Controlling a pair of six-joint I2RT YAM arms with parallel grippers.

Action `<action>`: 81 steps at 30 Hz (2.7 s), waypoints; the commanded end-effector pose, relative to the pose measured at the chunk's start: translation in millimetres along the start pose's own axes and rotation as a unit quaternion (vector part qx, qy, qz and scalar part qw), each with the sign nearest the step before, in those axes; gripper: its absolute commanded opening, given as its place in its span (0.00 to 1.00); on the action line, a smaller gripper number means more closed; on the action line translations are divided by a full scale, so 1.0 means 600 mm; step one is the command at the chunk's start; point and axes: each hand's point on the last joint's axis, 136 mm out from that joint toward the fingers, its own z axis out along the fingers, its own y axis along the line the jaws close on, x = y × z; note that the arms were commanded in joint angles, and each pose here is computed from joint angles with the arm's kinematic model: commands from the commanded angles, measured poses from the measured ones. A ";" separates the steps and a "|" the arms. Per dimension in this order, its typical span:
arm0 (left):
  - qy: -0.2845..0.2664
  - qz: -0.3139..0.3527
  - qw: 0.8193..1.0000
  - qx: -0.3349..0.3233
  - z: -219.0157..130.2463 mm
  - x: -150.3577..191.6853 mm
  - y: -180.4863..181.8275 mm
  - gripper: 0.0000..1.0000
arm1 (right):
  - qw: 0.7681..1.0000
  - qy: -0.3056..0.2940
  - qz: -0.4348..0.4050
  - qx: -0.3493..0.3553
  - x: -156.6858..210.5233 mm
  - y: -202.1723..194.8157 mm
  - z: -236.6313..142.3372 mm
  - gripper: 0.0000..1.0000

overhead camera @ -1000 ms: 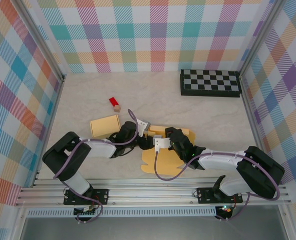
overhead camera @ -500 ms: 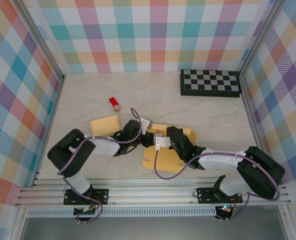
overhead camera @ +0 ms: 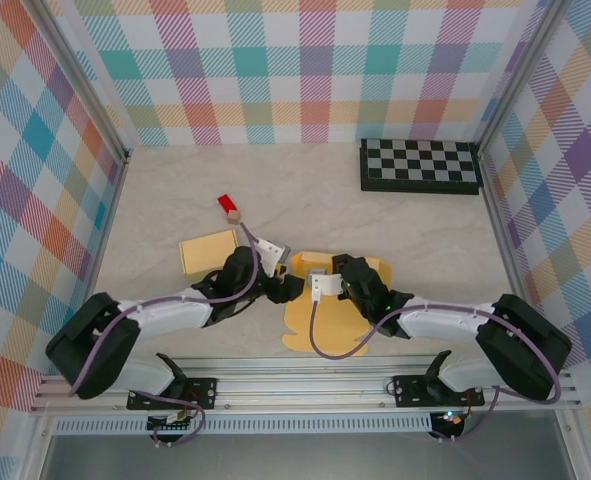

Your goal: Fold the paper box

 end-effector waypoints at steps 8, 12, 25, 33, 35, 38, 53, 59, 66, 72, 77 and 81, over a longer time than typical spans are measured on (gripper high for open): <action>-0.040 -0.034 0.994 -0.094 -0.078 0.022 0.091 0.71 | 1.000 -0.025 0.008 0.017 -0.007 -0.038 -0.030 0.00; -0.065 -0.050 0.993 -0.085 -0.086 0.018 0.094 0.72 | 0.999 -0.029 0.008 0.023 -0.009 -0.046 -0.035 0.00; -0.004 -0.014 1.000 -0.010 -0.005 0.016 0.066 0.69 | 0.994 -0.045 -0.084 0.043 -0.030 0.004 -0.014 0.00; 0.026 -0.018 0.999 0.005 0.029 0.036 0.067 0.66 | 0.995 -0.043 -0.090 0.025 -0.033 0.028 -0.012 0.00; 0.021 -0.022 0.999 0.020 0.031 0.032 0.057 0.66 | 0.995 -0.043 -0.091 0.023 -0.032 0.029 -0.013 0.00; 0.016 -0.022 0.999 0.045 0.031 0.022 0.035 0.65 | 0.994 -0.040 -0.095 0.023 -0.031 0.029 -0.013 0.00; -0.002 -0.040 0.997 0.073 0.013 0.017 -0.011 0.66 | 0.994 -0.032 -0.103 0.018 -0.030 0.033 -0.006 0.00; 0.001 -0.048 0.995 0.090 0.024 0.016 -0.027 0.66 | 0.994 -0.028 -0.109 0.008 -0.026 0.040 -0.007 0.00; -0.006 -0.052 0.994 0.100 0.017 0.011 -0.041 0.66 | 0.994 -0.028 -0.109 0.008 -0.025 0.038 -0.008 0.00; 0.002 -0.059 0.994 0.096 0.022 0.025 -0.038 0.66 | 0.994 -0.028 -0.108 0.009 -0.026 0.037 -0.007 0.00; -0.003 -0.059 0.993 0.103 0.019 0.020 -0.048 0.67 | 0.994 -0.029 -0.110 0.008 -0.026 0.038 -0.008 0.00; 0.002 -0.056 0.993 0.104 0.018 0.024 -0.052 0.67 | 0.993 -0.028 -0.110 0.011 -0.026 0.035 -0.009 0.00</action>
